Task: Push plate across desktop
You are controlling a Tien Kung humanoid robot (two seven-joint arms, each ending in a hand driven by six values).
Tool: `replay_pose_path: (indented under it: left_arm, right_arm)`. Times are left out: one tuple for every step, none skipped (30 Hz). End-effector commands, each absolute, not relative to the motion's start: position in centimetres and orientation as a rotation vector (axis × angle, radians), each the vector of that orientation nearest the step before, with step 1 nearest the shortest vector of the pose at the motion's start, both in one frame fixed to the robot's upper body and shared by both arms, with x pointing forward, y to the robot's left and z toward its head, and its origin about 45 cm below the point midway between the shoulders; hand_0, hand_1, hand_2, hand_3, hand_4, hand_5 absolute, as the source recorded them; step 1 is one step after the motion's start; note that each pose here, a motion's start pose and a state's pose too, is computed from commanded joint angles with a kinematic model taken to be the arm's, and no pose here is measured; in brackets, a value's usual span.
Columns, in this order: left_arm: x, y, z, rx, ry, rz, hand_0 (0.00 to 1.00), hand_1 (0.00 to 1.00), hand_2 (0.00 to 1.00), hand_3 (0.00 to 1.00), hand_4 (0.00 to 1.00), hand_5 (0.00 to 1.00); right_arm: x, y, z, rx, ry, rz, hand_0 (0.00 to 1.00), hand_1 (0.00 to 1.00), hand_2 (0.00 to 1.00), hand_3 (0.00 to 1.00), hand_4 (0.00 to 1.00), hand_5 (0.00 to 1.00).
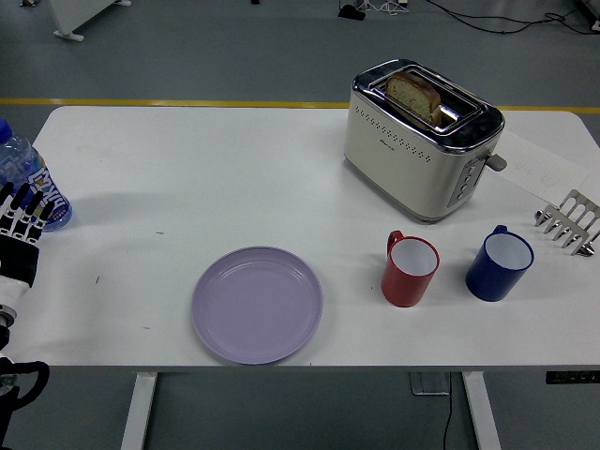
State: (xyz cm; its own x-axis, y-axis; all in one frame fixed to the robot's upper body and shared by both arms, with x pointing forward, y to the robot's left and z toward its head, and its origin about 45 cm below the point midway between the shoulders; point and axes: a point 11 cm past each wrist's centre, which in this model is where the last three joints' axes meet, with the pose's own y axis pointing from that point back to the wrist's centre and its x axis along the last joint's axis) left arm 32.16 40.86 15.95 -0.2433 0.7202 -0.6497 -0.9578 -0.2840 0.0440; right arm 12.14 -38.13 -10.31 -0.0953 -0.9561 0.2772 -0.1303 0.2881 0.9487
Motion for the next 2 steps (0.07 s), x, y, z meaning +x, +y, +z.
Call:
replay_pose_path:
  left_arm:
    - [32.13, 40.88, 15.91, -0.626, 0.529, 1.787, 0.689, 0.709, 0.684, 0.594, 0.53, 0.998]
    - [32.1, 40.89, 15.87, -0.625, 0.53, 1.788, 0.689, 0.709, 0.684, 0.594, 0.53, 0.998]
  right_arm:
    - [12.09, -38.13, -10.32, 1.055, -1.491, -0.975, 0.598, 0.584, 0.639, 0.648, 0.174, 0.665]
    - [12.06, -38.14, -10.32, 1.055, -1.49, -0.975, 0.598, 0.584, 0.639, 0.648, 0.174, 0.665]
